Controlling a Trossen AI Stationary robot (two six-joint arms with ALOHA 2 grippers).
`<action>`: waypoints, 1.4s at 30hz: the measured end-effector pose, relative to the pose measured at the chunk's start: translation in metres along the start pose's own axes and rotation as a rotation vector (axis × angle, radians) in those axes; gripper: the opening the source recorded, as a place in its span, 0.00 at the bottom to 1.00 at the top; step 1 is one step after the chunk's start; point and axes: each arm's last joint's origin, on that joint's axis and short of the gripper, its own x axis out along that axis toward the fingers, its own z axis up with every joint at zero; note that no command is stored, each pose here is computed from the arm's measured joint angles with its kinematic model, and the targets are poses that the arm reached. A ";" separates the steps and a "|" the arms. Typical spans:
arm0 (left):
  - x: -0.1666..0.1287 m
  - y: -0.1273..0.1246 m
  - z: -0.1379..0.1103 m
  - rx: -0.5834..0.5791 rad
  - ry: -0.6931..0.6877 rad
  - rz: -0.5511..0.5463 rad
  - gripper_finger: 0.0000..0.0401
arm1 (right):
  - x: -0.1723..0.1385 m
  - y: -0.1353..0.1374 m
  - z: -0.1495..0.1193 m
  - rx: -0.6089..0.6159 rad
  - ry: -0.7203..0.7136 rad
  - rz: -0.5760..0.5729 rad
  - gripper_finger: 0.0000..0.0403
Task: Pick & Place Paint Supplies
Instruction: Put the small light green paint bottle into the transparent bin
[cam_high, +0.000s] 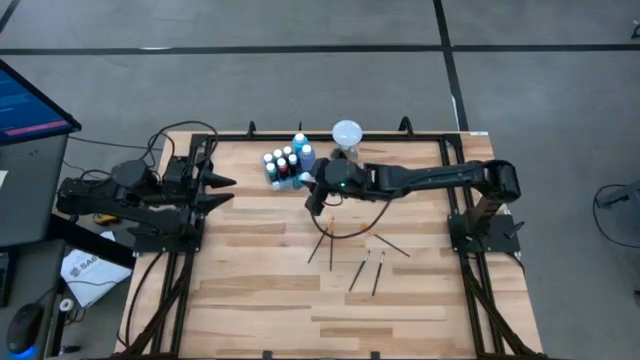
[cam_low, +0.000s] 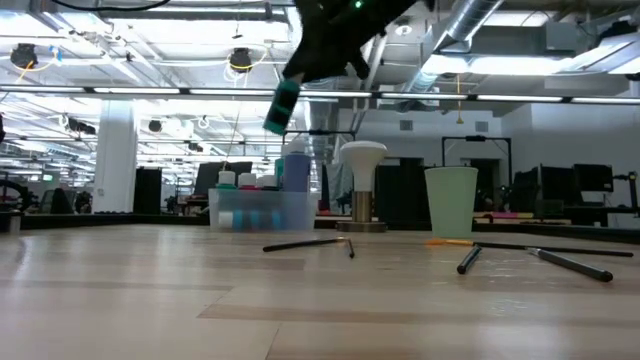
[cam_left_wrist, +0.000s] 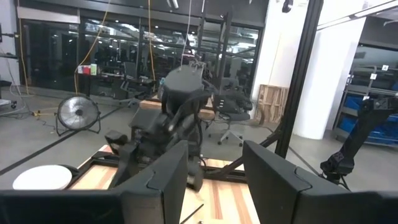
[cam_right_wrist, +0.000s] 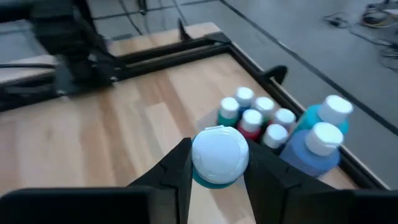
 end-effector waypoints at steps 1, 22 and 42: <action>0.000 0.000 0.000 0.000 -0.001 0.000 0.37 | 0.005 -0.001 -0.003 -0.003 0.008 -0.019 0.27; 0.000 0.000 0.000 0.000 0.000 -0.003 0.37 | 0.080 -0.002 -0.007 -0.140 0.163 -0.266 0.28; 0.000 0.000 0.000 0.000 -0.001 0.001 0.37 | 0.096 -0.026 -0.017 -0.040 0.221 -0.316 0.30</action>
